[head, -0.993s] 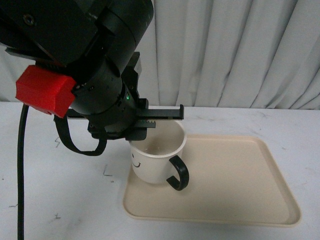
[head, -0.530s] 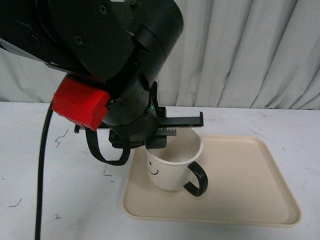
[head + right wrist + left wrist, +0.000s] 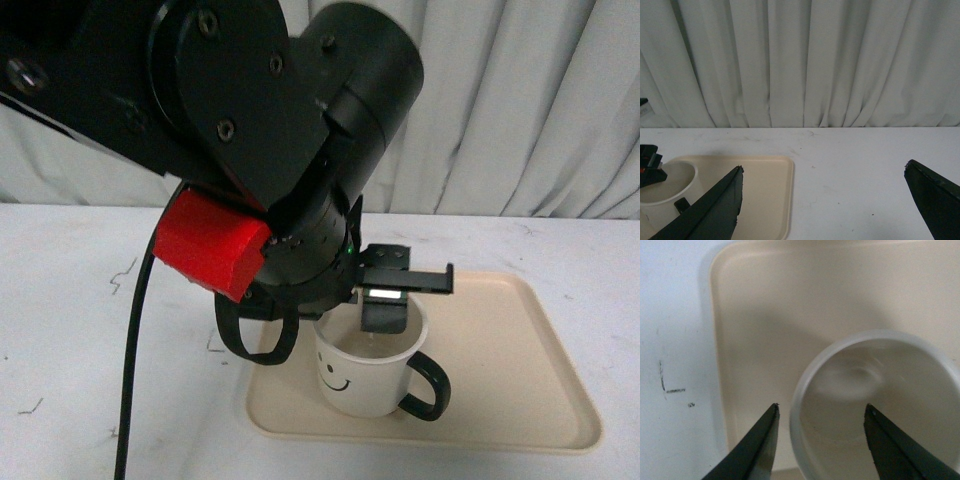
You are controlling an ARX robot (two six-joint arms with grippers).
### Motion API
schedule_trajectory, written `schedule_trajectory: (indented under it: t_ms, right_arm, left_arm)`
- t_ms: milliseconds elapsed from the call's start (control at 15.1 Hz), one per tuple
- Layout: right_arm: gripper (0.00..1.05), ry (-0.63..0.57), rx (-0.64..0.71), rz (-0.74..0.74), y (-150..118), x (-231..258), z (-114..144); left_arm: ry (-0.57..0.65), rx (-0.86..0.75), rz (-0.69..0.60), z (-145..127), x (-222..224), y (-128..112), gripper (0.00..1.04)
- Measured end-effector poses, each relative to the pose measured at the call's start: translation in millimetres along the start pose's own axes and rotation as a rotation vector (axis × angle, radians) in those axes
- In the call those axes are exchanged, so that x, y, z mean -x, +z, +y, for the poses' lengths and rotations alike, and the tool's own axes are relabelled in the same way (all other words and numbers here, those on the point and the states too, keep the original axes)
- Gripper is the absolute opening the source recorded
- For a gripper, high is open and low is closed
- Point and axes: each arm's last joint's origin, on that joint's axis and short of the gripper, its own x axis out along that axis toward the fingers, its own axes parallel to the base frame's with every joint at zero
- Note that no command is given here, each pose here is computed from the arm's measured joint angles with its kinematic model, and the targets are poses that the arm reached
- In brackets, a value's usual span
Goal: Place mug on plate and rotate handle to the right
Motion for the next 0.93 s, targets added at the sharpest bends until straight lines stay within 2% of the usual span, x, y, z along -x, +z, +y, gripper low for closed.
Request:
schedule_trajectory:
  t_ms: [199, 265, 331, 397, 463, 530, 596, 728, 794, 927]
  right_arm:
    - [0.98, 0.000, 0.000, 0.000, 0, 0, 0]
    - [0.98, 0.000, 0.000, 0.000, 0, 0, 0]
    - [0.98, 0.000, 0.000, 0.000, 0, 0, 0]
    - [0.98, 0.000, 0.000, 0.000, 0, 0, 0]
    - [0.98, 0.000, 0.000, 0.000, 0, 0, 0]
    - [0.98, 0.000, 0.000, 0.000, 0, 0, 0]
    - [0.98, 0.000, 0.000, 0.000, 0, 0, 0]
    - [0.98, 0.000, 0.000, 0.000, 0, 0, 0]
    - [0.98, 0.000, 0.000, 0.000, 0, 0, 0]
    - [0.98, 0.000, 0.000, 0.000, 0, 0, 0]
  left_arm:
    - [-0.083, -0.080, -0.105, 4, 50, 11, 0.82]
    - [-0.119, -0.123, -0.247, 16, 81, 17, 0.95]
    - [-0.183, -0.162, -0.419, 39, 113, 21, 0.99]
    - [-0.205, -0.187, -0.584, 61, 139, 21, 0.97]
    - [-0.096, -0.148, -0.807, 78, 169, 19, 0.92]
    - [0.090, -0.005, -1.002, 99, 192, 6, 0.78]
    - [0.168, 0.046, -1.028, 115, 188, -18, 0.64]
    - [0.192, 0.025, -0.918, 133, 162, -57, 0.42]
    - [0.191, 0.023, -0.905, 138, 159, -70, 0.33]
    - [0.189, 0.036, -0.968, 149, 170, -84, 0.13]
